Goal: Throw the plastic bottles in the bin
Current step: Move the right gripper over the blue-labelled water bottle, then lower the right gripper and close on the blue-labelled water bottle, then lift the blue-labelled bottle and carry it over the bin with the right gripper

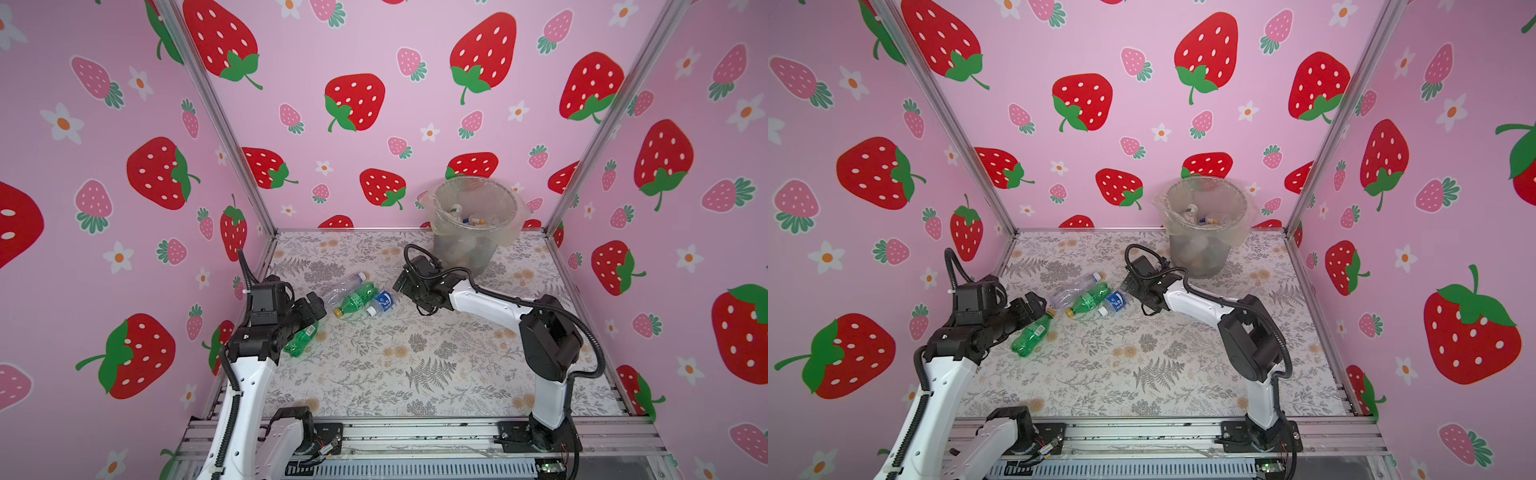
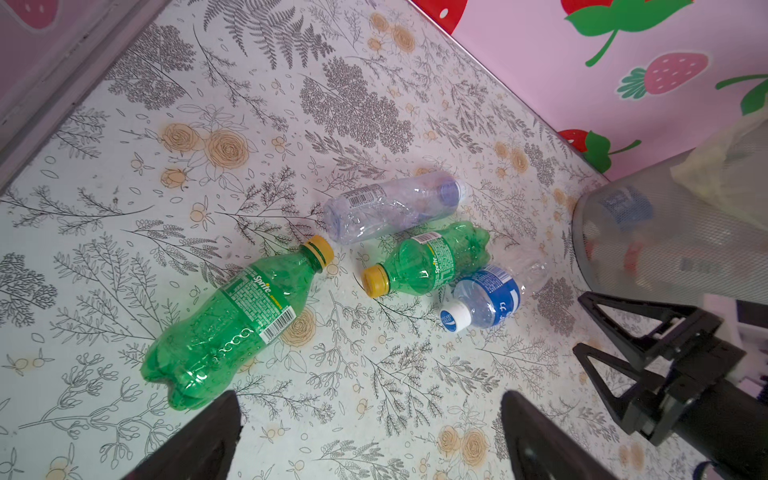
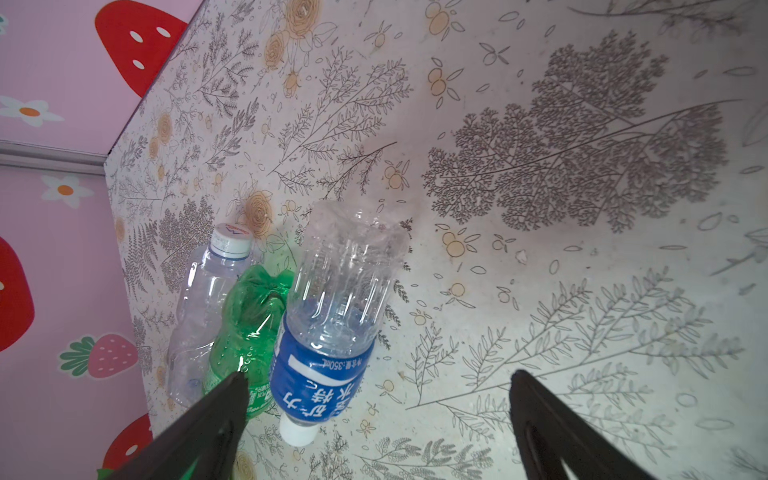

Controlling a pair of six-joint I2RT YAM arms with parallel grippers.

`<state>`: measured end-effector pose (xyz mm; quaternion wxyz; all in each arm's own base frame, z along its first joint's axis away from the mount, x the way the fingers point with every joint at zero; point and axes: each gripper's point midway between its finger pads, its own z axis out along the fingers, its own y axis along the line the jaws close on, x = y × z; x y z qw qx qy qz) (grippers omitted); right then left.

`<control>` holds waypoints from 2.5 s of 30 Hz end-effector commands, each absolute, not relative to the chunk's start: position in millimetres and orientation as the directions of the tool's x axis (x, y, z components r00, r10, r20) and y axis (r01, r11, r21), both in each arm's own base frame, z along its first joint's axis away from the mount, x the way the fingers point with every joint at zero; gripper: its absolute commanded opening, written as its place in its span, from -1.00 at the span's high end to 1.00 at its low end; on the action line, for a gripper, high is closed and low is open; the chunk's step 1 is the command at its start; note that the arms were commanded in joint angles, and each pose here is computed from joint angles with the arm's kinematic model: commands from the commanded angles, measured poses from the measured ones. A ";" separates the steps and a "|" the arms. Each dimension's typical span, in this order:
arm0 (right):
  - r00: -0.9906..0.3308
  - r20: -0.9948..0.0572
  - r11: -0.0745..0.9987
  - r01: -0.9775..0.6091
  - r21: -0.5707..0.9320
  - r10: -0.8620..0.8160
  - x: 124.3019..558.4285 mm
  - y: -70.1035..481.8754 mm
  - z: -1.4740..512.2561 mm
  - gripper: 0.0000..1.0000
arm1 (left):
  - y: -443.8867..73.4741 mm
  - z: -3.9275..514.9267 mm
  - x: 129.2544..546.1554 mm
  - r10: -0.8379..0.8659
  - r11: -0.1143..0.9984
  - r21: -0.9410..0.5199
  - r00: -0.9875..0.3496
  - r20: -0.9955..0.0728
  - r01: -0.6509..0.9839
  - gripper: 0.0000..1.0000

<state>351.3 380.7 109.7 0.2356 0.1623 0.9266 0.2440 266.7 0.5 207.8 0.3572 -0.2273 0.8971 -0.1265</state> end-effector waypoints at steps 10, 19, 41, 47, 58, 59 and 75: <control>-0.871 -0.297 0.853 0.221 0.473 0.390 360.0 416.7 81.1 -0.99 | 9.8 197.8 261.7 -0.491 0.871 -0.341 -0.650 -0.580 -0.353 -0.98; -0.870 -0.282 0.857 0.254 0.448 0.405 360.9 420.4 67.2 -0.95 | 9.3 198.4 261.3 -0.491 0.871 -0.345 -0.650 -0.580 -0.350 -0.98; -0.866 -0.257 0.840 0.277 0.466 0.428 358.9 422.7 48.0 -0.42 | 2.0 198.3 264.4 -0.494 0.867 -0.377 -0.662 -0.564 -0.325 -0.98; -0.866 -0.238 0.823 0.281 0.494 0.439 347.4 412.9 47.0 -0.29 | 1.7 193.5 265.6 -0.496 0.866 -0.372 -0.677 -0.544 -0.335 -0.98; -0.843 -0.304 0.802 0.223 0.554 0.444 330.6 381.3 76.6 -0.28 | -3.5 186.6 269.5 -0.502 0.858 -0.393 -0.704 -0.503 -0.331 -0.98; -0.844 -0.313 0.800 0.202 0.566 0.435 329.3 381.0 79.4 -0.28 | -4.8 184.5 270.3 -0.503 0.856 -0.400 -0.711 -0.492 -0.329 -0.98; -0.852 -0.475 0.845 -0.075 0.530 0.222 333.0 385.8 125.6 -0.27 | 6.0 178.3 279.6 -0.597 0.779 -0.506 -0.685 -0.417 -0.371 -1.00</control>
